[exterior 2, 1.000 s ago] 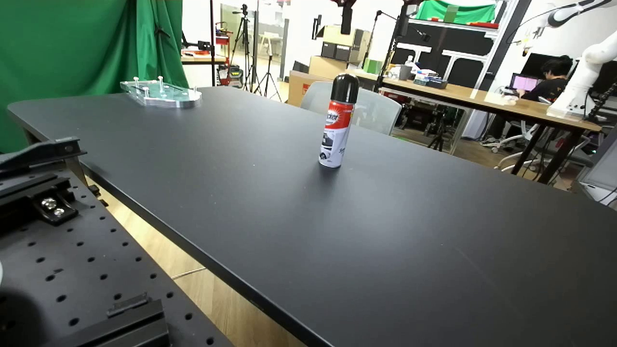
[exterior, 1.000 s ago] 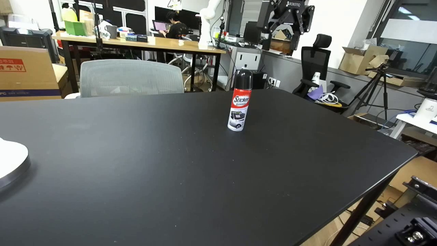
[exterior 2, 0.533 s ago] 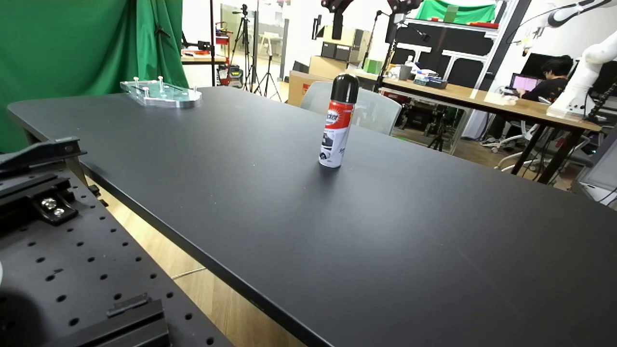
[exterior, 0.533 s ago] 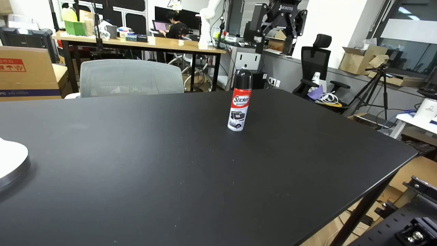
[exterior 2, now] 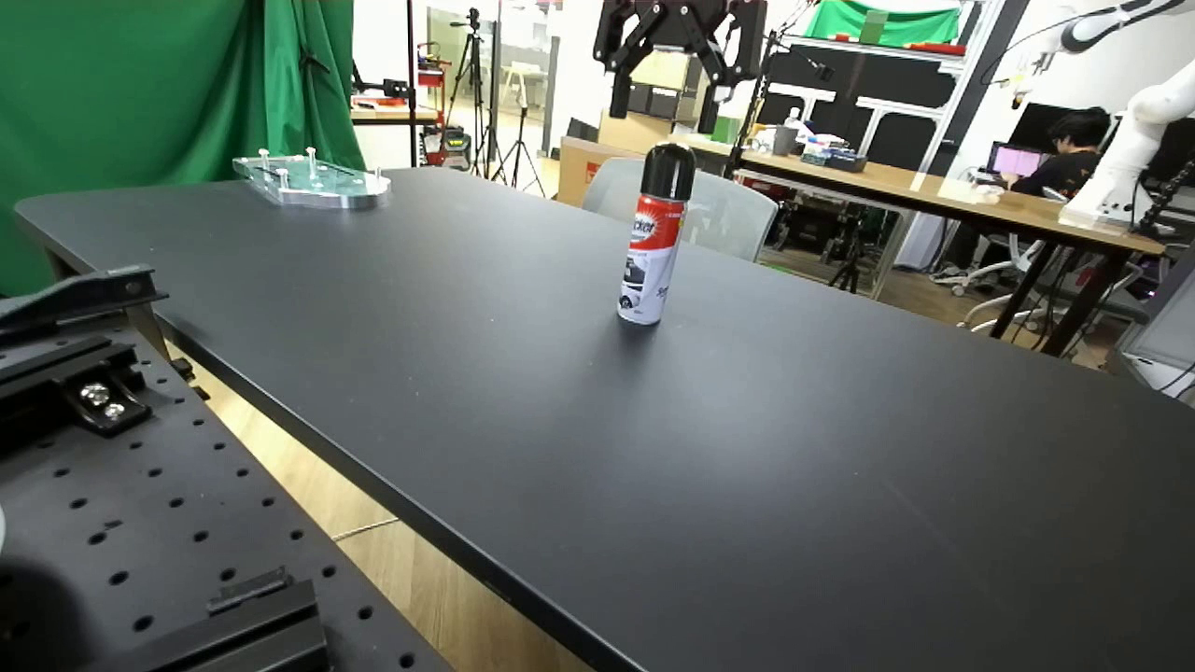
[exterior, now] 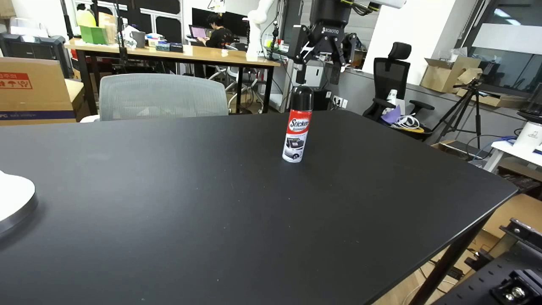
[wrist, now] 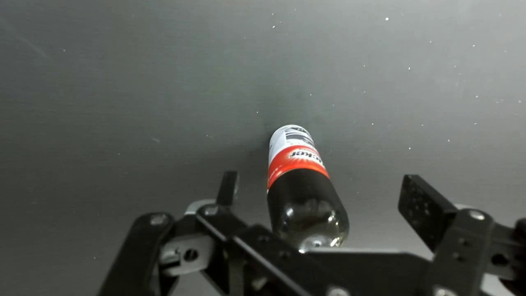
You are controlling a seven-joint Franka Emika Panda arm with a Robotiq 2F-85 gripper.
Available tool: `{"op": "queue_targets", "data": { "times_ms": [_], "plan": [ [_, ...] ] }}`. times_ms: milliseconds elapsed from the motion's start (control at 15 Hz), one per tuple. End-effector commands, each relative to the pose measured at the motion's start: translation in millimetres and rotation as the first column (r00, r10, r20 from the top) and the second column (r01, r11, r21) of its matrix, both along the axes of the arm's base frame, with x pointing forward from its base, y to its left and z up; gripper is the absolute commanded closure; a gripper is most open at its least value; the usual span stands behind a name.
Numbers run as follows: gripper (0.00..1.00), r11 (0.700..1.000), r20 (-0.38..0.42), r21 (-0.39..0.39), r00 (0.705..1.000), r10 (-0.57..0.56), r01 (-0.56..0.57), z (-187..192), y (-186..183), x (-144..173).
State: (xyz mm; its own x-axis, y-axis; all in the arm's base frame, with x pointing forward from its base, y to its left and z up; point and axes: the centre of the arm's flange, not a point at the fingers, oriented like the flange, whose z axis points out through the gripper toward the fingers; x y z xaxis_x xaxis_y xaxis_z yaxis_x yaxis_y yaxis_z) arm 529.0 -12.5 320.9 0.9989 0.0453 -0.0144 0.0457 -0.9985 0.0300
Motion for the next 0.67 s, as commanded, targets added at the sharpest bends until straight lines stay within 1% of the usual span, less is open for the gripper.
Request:
{"op": "queue_targets", "data": {
  "times_ms": [0, 600],
  "plan": [
    [0.0, 1.0, -0.006, -0.005, 1.0, -0.017, 0.017, -5, -3, 24],
    [0.0, 1.0, -0.02, -0.015, 1.0, -0.003, 0.003, -19, -2, 51]
  ]
}}
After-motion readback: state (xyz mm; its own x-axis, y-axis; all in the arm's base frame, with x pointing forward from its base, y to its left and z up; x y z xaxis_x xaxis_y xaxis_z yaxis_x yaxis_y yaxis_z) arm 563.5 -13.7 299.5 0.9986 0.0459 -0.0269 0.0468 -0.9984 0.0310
